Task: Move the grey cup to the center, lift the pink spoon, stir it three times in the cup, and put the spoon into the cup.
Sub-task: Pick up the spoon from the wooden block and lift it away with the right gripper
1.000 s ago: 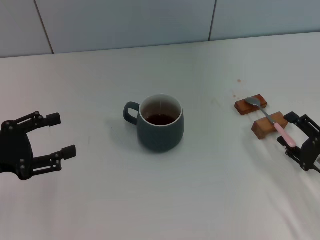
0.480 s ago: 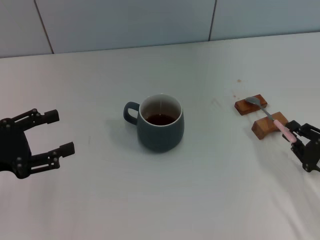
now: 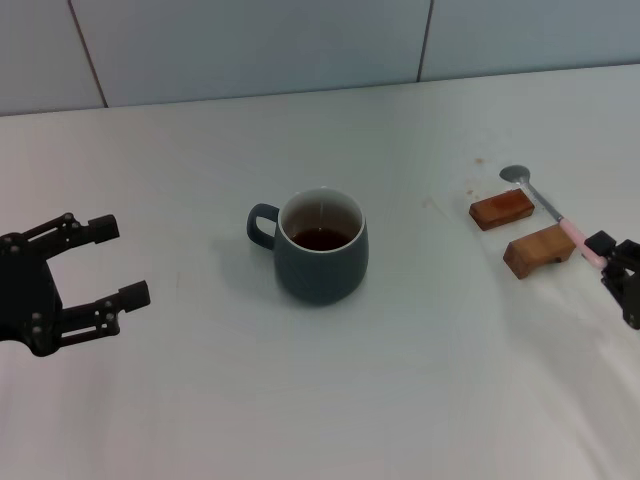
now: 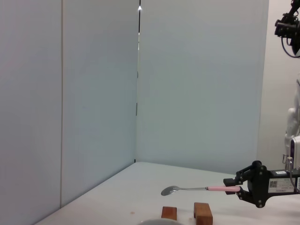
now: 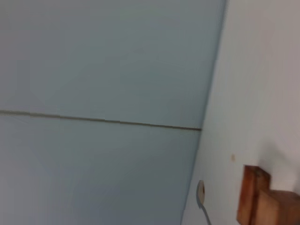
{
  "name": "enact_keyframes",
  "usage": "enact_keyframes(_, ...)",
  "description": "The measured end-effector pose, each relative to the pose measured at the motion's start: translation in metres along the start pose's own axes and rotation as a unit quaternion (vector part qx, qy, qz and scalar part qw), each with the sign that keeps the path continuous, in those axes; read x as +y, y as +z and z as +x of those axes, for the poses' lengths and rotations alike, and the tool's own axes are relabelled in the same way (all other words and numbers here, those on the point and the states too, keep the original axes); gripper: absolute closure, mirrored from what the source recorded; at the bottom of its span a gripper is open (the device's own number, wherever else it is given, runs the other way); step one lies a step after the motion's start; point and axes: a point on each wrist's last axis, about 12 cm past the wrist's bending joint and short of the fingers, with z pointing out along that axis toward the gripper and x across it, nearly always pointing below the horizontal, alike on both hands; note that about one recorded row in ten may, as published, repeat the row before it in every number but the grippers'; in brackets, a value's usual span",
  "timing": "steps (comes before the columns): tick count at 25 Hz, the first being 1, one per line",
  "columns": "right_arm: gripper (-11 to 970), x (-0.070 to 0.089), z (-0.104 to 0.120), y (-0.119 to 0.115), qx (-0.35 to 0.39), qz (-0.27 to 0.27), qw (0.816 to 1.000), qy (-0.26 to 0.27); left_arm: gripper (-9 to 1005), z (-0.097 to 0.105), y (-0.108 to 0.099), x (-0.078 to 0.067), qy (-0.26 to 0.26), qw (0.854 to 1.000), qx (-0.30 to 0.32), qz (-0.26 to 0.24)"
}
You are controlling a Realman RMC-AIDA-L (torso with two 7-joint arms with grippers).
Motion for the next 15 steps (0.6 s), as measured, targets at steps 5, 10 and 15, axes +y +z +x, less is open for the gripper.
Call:
enact_keyframes(5, 852, 0.004, -0.005, -0.003, -0.006, -0.012, 0.994, -0.105, 158, 0.001, -0.001, -0.002, -0.002, 1.000, -0.003, 0.000)
enact_keyframes(10, 852, 0.013, -0.012, -0.006, -0.022, -0.036, 0.963, -0.266, 158, 0.002, 0.000, -0.005, -0.002, 1.000, -0.010, -0.001)
enact_keyframes(15, 852, 0.031, -0.021, -0.004, -0.038, -0.087, 0.912, -0.399, 159, 0.002, 0.001, -0.007, -0.005, 1.000, -0.016, 0.004)
